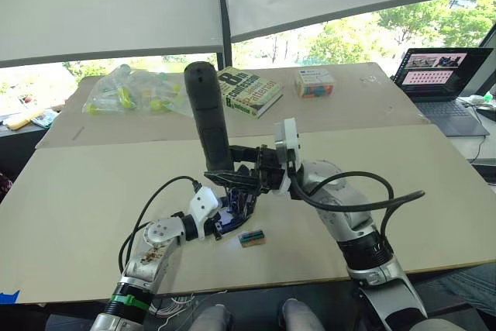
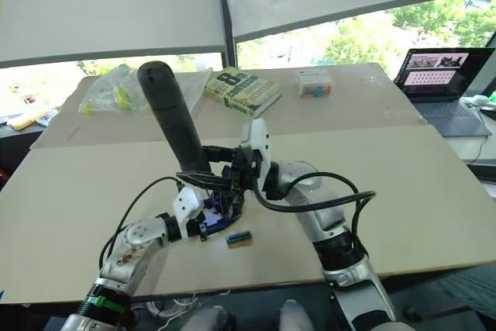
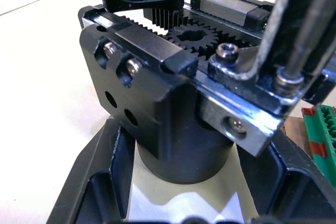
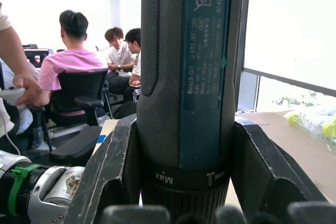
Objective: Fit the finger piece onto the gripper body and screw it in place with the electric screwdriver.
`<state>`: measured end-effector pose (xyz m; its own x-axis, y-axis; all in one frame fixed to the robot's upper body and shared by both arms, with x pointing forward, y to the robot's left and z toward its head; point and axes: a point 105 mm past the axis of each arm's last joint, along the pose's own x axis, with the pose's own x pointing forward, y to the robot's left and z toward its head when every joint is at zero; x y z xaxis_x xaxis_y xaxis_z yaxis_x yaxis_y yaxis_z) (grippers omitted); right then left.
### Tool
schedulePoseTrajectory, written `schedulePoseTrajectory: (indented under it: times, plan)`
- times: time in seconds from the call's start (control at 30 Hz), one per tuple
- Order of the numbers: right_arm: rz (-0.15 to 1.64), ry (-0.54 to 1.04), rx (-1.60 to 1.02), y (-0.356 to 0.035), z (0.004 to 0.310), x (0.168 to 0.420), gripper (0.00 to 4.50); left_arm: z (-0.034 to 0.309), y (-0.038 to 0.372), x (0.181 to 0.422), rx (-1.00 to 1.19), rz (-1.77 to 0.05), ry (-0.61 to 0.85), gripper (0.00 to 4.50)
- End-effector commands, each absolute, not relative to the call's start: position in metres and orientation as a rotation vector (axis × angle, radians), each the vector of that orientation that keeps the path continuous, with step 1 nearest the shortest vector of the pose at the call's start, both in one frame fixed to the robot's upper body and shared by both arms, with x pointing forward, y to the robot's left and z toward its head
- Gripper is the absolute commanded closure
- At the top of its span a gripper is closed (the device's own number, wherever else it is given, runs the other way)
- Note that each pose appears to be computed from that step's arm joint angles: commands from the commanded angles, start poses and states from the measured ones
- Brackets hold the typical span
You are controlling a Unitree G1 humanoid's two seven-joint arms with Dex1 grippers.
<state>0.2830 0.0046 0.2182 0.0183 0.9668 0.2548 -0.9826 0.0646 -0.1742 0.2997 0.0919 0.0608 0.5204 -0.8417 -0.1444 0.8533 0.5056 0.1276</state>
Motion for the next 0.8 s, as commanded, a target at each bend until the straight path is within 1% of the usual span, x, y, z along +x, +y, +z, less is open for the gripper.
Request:
schedulePoseTrajectory:
  times: [0.03, 0.27, 0.5, 0.57, 0.6, 0.63, 0.67, 0.8]
  plan:
    - [1.555, -0.466, 0.071, -0.002, 0.249, 0.275, 2.55, 0.052, 0.09, 0.301, 0.187, -1.013, 0.1, 2.21]
    - [1.625, -0.596, 0.116, -0.008, 0.276, 0.262, 2.55, 0.048, 0.092, 0.305, 0.186, -0.983, 0.099, 2.21]
    - [1.699, -0.586, 0.119, -0.018, 0.282, 0.249, 2.55, 0.049, 0.091, 0.308, 0.153, -0.975, 0.083, 2.21]
    - [1.717, -0.582, 0.121, -0.025, 0.288, 0.244, 2.55, 0.051, 0.093, 0.308, 0.142, -0.968, 0.071, 1.13]
    - [1.725, -0.582, 0.118, -0.028, 0.291, 0.241, 2.55, 0.053, 0.093, 0.307, 0.139, -0.967, 0.066, 0.79]
    - [1.731, -0.58, 0.116, -0.032, 0.294, 0.239, 2.55, 0.054, 0.094, 0.307, 0.139, -0.964, 0.06, 0.29]
    - [1.735, -0.577, 0.115, -0.033, 0.295, 0.237, 2.55, 0.054, 0.095, 0.307, 0.139, -0.962, 0.056, 0.02]
    - [1.729, -0.53, 0.085, -0.06, 0.313, 0.232, 2.55, 0.062, 0.111, 0.298, 0.141, -0.95, 0.033, 0.02]
